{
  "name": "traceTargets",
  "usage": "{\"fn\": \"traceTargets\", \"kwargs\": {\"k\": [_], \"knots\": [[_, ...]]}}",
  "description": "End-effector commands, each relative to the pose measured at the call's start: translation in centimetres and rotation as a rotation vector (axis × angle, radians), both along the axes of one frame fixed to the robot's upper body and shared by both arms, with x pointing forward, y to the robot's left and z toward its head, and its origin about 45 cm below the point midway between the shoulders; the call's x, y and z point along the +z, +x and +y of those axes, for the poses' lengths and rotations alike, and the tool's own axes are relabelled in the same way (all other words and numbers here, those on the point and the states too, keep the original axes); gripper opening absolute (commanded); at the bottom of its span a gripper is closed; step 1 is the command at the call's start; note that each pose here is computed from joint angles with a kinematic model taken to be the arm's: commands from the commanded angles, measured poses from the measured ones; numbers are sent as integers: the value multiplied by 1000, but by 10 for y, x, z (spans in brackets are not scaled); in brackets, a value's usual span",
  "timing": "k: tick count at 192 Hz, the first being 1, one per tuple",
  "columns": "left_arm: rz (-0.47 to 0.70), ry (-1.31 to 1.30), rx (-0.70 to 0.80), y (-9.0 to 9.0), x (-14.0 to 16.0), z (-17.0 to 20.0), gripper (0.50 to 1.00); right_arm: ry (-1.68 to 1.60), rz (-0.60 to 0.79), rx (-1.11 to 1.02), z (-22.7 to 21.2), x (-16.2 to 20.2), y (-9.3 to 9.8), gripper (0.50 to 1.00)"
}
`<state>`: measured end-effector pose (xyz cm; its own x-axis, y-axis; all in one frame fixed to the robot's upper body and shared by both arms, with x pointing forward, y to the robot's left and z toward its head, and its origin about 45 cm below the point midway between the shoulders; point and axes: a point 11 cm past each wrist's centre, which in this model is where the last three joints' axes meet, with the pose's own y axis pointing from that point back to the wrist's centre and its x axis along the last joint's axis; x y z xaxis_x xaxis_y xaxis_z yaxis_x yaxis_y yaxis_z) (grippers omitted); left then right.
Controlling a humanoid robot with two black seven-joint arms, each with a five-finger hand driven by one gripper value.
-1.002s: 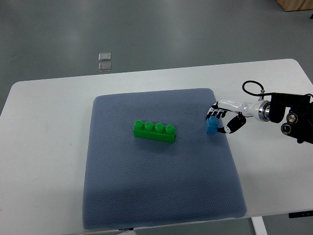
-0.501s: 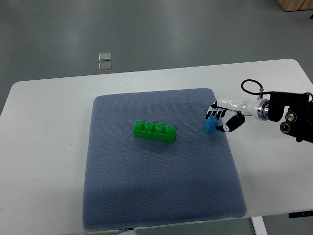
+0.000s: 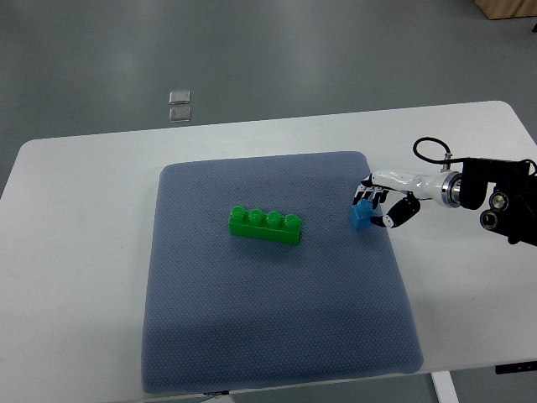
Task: Stack blue block on green block with right hand
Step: 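Close the right hand fingers around the blue block, then lift the blue block and carry it over the green block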
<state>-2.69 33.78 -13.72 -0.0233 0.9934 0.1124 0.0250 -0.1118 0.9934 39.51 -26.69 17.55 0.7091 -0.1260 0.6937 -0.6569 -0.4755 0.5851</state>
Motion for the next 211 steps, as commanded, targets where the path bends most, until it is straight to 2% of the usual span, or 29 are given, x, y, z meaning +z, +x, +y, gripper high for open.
{"fn": "traceTargets", "kwargs": {"k": [1,14,42,81,121,153,185,211], "knots": [[-1,0,1,1,0,0,1000,-1,-1,0,0,0,0,588],[-1,0,-1,1,0,0,1000,-2,-1,-1,-1,0,0,572],[1,0,0,0,0,0,1000,0,-3,0,0,0,1,500],[1,0,0,0,0,0,1000,11,-35,-3,1,7,5,500],[0,0,1,0,0,0,1000,45,-136,31,14,47,27,500],[1,0,0,0,0,0,1000,83,-208,128,51,80,40,500],[-1,0,-1,1,0,0,1000,120,-252,246,91,99,41,500],[-1,0,-1,1,0,0,1000,121,-267,338,112,99,35,500]]}}
